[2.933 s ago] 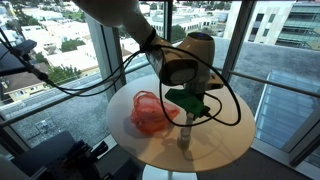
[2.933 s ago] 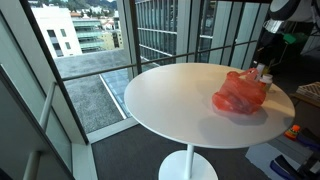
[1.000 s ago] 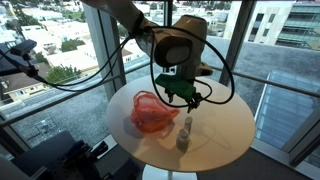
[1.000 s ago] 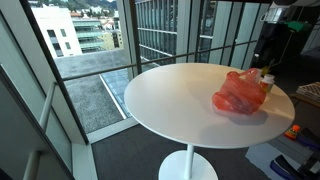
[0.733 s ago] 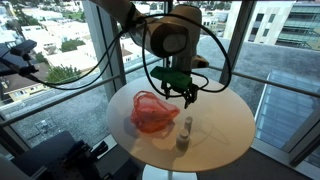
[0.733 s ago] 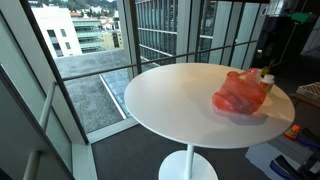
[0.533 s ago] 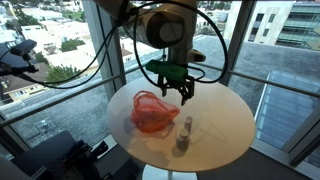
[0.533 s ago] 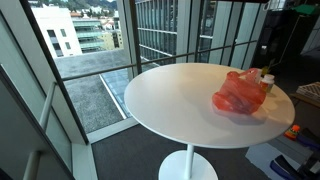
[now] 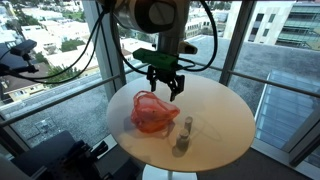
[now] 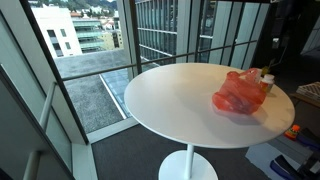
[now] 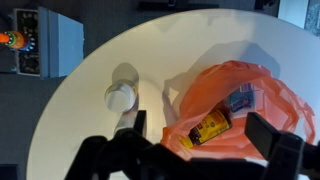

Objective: Take a bottle out of the carrier bag

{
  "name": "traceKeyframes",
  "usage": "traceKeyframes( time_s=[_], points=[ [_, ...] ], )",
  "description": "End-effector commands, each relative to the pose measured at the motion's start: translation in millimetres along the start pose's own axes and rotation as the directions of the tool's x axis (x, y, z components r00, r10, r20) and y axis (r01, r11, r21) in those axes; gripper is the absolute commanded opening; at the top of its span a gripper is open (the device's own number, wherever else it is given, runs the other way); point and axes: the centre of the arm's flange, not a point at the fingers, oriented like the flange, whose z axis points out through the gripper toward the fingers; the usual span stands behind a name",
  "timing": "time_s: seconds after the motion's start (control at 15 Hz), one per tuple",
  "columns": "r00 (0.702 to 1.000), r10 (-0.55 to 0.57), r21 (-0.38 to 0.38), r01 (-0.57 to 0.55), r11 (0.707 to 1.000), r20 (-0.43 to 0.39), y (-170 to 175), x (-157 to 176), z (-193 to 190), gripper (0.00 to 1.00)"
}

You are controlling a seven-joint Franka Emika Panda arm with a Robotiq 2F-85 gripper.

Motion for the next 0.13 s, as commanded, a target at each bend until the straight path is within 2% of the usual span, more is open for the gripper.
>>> traceKeyframes(
  time_s=[0.0, 0.07],
  points=[
    [1.000, -0.001, 0.001, 0.001, 1.000, 0.002, -0.7, -0.8, 0.4, 1.00],
    [1.000, -0.001, 0.001, 0.001, 1.000, 0.003, -1.1, -1.2, 0.9, 1.00]
  ],
)
